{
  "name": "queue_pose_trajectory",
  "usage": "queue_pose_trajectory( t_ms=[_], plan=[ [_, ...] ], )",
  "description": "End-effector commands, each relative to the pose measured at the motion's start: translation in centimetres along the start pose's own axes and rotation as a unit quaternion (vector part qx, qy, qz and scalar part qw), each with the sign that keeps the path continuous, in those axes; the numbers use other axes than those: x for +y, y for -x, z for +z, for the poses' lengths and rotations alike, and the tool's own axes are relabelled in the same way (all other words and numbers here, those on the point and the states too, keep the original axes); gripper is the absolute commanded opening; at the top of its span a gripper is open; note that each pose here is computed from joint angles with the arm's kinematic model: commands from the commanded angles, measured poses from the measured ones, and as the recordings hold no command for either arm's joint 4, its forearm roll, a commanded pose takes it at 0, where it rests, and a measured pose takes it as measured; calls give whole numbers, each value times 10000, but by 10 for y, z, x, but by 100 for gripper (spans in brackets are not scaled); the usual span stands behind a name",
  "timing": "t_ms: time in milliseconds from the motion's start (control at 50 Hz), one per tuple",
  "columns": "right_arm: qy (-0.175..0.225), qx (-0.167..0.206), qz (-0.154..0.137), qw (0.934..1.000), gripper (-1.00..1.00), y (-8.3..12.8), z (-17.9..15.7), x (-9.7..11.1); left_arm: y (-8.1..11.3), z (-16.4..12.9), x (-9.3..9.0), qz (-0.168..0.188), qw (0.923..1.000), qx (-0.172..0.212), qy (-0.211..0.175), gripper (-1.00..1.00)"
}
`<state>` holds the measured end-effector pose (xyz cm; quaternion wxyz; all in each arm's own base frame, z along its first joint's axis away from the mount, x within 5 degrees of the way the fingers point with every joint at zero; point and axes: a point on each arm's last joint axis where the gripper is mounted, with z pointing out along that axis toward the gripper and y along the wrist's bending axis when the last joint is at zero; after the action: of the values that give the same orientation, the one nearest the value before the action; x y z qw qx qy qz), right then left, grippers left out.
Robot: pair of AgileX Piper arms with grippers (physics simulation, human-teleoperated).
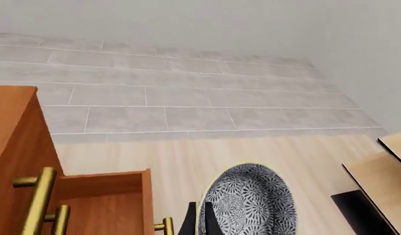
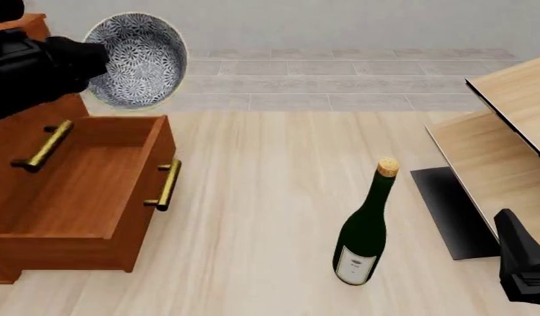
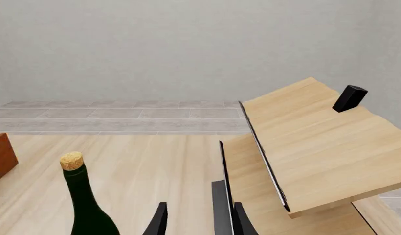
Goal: Put the bowl on top of the cabinet.
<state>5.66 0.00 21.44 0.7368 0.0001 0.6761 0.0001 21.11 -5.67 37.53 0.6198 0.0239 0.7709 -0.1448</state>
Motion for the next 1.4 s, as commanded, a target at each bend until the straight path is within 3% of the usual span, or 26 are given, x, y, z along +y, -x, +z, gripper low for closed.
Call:
queue_pose_trajectory(
  t_ms=[20, 200, 520, 700, 720, 780, 820, 860, 980, 1020, 1120, 1200, 1340, 1360, 1400],
  plan=[
    [0, 0, 0, 10000, 100, 0, 0, 0, 35, -24, 21, -589, 9953, -531, 557, -100],
    [0, 0, 0, 10000, 100, 0, 0, 0, 56, -49, 41, -698, 9862, -948, 1162, -100],
    [1, -2, 1, 10000, 100, 0, 0, 0, 95, -92, 40, -1013, 9721, -1461, 1530, -100],
    [1, -1, 0, 10000, 100, 0, 0, 0, 103, -93, 47, -1399, 9639, -1437, 1753, -100],
    [-1, 0, 1, 10000, 100, 0, 0, 0, 106, -101, 51, -1456, 9567, -1608, 1941, -100],
    [0, 0, 0, 10000, 100, 0, 0, 0, 105, -102, 51, -1497, 9564, -1588, 1942, -100],
    [0, 1, 0, 10000, 100, 0, 0, 0, 106, -106, 58, -1542, 9496, -1600, 2211, -100],
    [0, 0, 1, 10000, 100, 0, 0, 0, 107, -107, 56, -1549, 9501, -1627, 2163, -100],
    [0, -1, 0, 10000, 100, 0, 0, 0, 112, -112, 64, -1975, 9344, -1747, 2395, -100],
    [0, -1, 0, 10000, 100, 0, 0, 0, 110, -111, 65, -2032, 9336, -1709, 2407, -100],
    [0, 0, 0, 10000, 100, 0, 0, 0, 110, -112, 70, -2372, 9211, -1760, 2535, -100],
    [0, 0, 0, 10000, 100, 0, 0, 0, 110, -113, 72, -2382, 9196, -1760, 2582, -100],
    [0, 0, 0, 10000, 100, 0, 0, 0, 106, -108, 86, -2690, 9042, -1689, 2856, -100],
    [0, 0, -1, 10000, 100, 0, 0, 0, 108, -108, 83, -2649, 9067, -1718, 2796, -100],
    [0, -1, -2, 10000, 100, 0, 0, 0, 108, -109, 85, -2723, 9028, -1733, 2842, -100]
  ],
)
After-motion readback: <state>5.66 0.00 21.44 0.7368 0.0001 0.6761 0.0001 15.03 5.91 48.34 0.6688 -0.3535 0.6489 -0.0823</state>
